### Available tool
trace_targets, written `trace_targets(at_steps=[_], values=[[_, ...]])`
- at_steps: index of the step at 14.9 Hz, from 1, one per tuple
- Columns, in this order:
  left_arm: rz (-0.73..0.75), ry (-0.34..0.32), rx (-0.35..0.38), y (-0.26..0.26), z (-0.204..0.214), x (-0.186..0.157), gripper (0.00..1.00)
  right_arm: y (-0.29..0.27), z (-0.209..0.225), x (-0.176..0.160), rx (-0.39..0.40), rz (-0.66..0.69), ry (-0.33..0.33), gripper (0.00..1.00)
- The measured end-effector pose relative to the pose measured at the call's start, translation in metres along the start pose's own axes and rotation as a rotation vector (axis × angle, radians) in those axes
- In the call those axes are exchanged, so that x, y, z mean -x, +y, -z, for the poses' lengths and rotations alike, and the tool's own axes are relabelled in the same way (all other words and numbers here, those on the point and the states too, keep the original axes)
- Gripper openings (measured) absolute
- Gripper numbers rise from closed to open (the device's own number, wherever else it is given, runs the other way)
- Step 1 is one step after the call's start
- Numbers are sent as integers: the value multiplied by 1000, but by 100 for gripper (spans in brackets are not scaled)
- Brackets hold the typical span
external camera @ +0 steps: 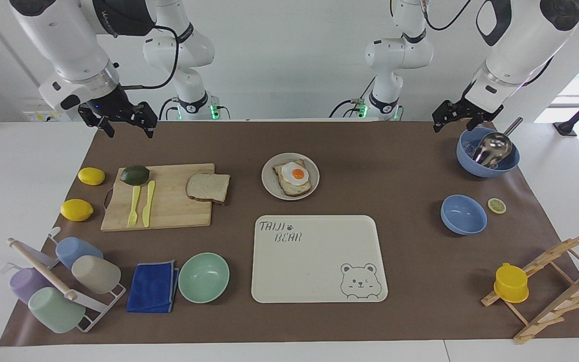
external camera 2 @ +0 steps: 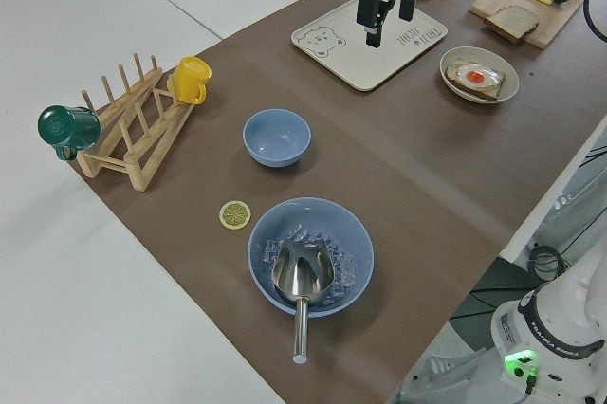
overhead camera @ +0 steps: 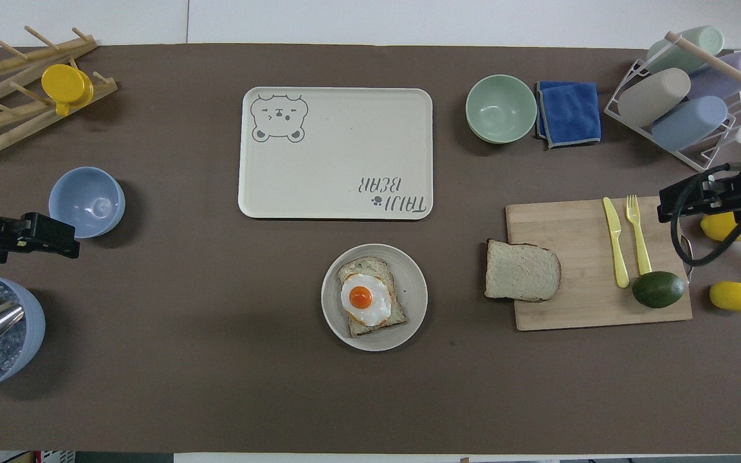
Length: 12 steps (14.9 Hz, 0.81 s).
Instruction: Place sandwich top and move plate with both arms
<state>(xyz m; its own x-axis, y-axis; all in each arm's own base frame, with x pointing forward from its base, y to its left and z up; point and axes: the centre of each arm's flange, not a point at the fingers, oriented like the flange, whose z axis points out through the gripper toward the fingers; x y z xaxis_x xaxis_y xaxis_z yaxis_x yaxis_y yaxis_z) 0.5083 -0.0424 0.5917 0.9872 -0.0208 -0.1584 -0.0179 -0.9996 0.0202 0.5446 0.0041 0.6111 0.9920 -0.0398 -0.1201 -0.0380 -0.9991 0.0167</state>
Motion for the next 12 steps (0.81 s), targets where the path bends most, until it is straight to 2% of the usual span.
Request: trace_targets(at_steps=[9,12], values=[[0,0,0,0,0,0,100,-1,-1,0,0,2,-3,100],[0,0,0,0,0,0,100,-21,-13,-2,4,-3,-1,100]])
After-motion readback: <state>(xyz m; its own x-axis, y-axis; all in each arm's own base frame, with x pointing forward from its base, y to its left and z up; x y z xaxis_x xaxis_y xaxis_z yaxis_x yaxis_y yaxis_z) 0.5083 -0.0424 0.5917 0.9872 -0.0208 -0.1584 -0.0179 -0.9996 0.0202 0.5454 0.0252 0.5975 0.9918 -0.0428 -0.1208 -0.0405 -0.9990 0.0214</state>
